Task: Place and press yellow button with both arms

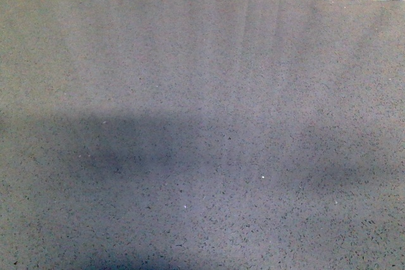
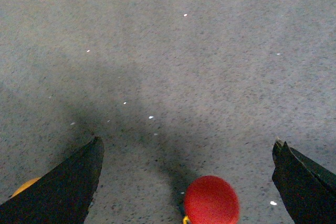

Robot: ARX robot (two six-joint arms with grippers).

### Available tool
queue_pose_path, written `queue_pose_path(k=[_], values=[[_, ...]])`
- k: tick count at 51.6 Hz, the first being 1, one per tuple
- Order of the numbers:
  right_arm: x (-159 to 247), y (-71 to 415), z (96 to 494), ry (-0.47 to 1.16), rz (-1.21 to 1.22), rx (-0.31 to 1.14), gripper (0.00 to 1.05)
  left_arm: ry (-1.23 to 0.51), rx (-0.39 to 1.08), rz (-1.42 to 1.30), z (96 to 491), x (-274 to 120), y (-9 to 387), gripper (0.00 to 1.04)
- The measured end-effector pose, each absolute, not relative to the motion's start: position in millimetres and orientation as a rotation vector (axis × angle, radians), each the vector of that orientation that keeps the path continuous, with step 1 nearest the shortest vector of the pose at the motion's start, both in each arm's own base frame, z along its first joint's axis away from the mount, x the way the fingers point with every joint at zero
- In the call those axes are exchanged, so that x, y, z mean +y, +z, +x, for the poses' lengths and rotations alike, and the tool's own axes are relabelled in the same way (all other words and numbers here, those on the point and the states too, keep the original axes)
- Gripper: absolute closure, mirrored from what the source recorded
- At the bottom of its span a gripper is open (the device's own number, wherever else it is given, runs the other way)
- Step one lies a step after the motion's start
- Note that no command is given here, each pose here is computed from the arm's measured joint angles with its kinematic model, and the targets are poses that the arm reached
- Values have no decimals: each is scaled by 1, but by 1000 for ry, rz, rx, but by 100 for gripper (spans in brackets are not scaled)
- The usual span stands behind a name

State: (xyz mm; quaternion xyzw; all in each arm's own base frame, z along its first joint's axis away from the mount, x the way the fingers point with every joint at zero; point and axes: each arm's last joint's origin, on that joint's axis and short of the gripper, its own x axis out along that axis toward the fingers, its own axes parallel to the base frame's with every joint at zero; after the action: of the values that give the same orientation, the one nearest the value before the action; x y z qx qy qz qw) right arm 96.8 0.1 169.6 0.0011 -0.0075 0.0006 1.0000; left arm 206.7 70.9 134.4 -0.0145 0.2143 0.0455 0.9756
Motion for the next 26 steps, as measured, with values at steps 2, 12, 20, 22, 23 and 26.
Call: queue_pose_path(k=[2, 12, 20, 22, 23, 26], values=[[0, 169, 97, 2, 2, -15, 9, 105, 442, -35, 206, 76, 131, 9], [0, 170, 97, 2, 2, -15, 9, 146, 462, -40, 205, 93, 117, 9], [0, 170, 97, 1, 2, -15, 9, 195, 491, -58, 206, 108, 103, 9], [0, 170, 97, 2, 2, -15, 9, 207, 493, -61, 207, 112, 102, 9], [0, 169, 97, 2, 2, -15, 9, 218, 492, -64, 208, 115, 101, 9], [0, 170, 97, 2, 2, -15, 9, 240, 490, -69, 209, 122, 100, 9]])
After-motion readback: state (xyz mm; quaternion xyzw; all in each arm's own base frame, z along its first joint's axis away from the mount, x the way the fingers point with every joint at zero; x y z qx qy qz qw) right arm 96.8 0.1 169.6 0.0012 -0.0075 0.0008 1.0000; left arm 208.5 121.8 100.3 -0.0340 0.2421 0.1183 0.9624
